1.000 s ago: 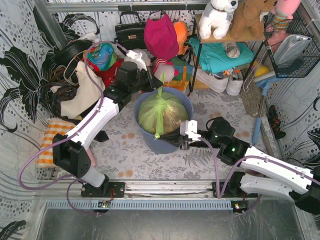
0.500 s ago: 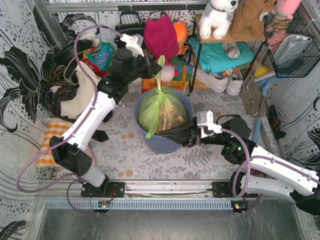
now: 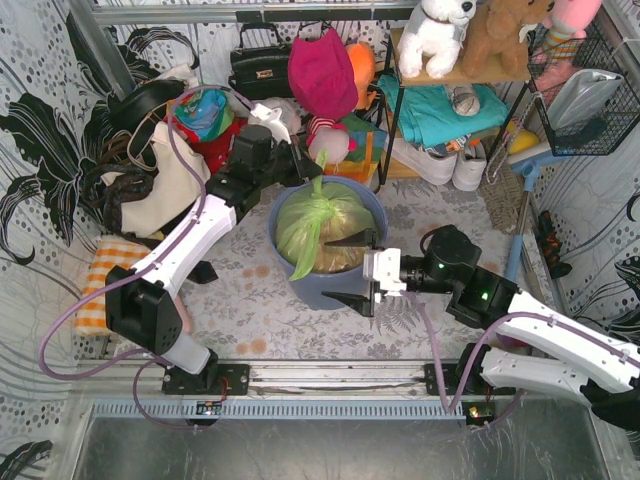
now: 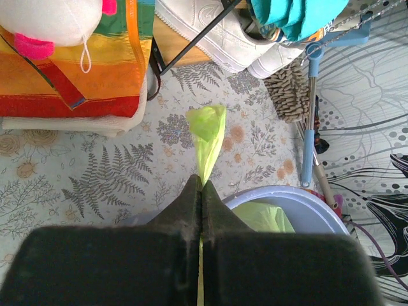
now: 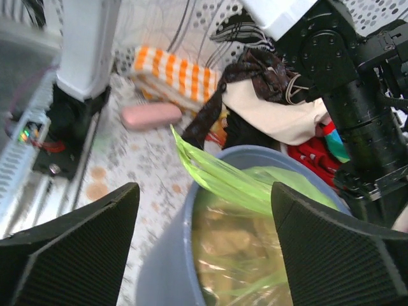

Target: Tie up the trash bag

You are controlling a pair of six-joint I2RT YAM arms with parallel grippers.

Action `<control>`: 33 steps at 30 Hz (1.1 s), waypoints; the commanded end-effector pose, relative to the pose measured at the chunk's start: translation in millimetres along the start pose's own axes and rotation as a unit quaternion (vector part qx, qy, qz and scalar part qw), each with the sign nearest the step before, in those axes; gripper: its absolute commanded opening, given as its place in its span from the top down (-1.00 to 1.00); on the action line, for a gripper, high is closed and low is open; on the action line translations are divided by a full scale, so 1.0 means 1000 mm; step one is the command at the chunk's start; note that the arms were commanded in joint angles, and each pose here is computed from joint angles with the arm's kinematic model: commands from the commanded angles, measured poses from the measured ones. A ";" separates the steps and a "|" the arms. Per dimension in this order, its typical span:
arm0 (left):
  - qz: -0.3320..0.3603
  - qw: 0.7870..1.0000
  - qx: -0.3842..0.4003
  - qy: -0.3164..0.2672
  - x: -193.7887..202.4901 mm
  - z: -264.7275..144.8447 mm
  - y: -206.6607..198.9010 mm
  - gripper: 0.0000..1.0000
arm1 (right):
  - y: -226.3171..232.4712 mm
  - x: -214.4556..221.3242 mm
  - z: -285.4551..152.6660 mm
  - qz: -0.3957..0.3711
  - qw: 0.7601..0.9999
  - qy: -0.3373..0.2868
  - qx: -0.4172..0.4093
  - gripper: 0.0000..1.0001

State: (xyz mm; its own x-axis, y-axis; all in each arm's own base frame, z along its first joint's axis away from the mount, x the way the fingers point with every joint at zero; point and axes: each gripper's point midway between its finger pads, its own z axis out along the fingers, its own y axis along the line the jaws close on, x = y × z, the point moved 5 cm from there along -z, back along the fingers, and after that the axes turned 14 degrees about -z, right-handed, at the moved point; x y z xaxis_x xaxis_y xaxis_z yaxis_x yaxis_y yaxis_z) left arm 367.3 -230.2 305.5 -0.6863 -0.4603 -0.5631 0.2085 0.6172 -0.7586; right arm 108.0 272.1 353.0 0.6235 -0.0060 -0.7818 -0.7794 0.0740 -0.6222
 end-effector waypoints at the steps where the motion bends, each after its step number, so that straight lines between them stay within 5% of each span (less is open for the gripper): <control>1: 0.002 1.000 0.018 -0.001 0.001 -0.010 -0.006 1.00 | -0.009 0.006 0.000 -0.131 0.990 0.040 -0.042 -0.74; 6: -0.001 1.000 0.019 -0.003 0.003 -0.017 -0.007 1.00 | -0.018 0.018 0.021 -0.153 0.987 0.039 -0.025 -0.93; 12: 0.000 1.000 0.019 -0.006 0.003 -0.021 -0.007 1.00 | -0.029 0.030 0.047 -0.167 0.985 0.030 0.006 -0.64; 14: 0.002 1.000 0.021 -0.007 0.002 -0.022 -0.009 1.00 | -0.035 0.033 0.054 -0.171 0.984 0.033 0.021 -0.28; 16: 0.003 1.000 0.024 -0.013 -0.001 -0.023 -0.013 1.00 | -0.043 0.030 0.057 -0.172 0.984 0.032 0.037 0.76; 17: 0.008 0.999 0.026 -0.018 -0.005 -0.025 -0.016 1.00 | -0.046 0.026 0.057 -0.172 0.984 0.031 0.040 1.00; 26: 0.061 0.988 0.075 -0.117 -0.071 -0.050 -0.084 1.00 | -0.060 -0.047 0.037 -0.109 0.991 -0.065 0.043 1.00; 33: 0.051 0.994 0.059 -0.073 -0.049 -0.023 -0.056 1.00 | -0.016 -0.007 0.023 0.000 0.999 -0.030 0.020 1.00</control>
State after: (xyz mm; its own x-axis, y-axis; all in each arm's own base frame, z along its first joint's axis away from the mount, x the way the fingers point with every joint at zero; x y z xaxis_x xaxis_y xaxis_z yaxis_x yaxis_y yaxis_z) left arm 356.2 -223.4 419.7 -0.5300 -0.5111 -0.6767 0.3895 0.5621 -0.7296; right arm 130.2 294.8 404.5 0.7441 0.0367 -0.6671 -0.6619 0.1757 -0.7287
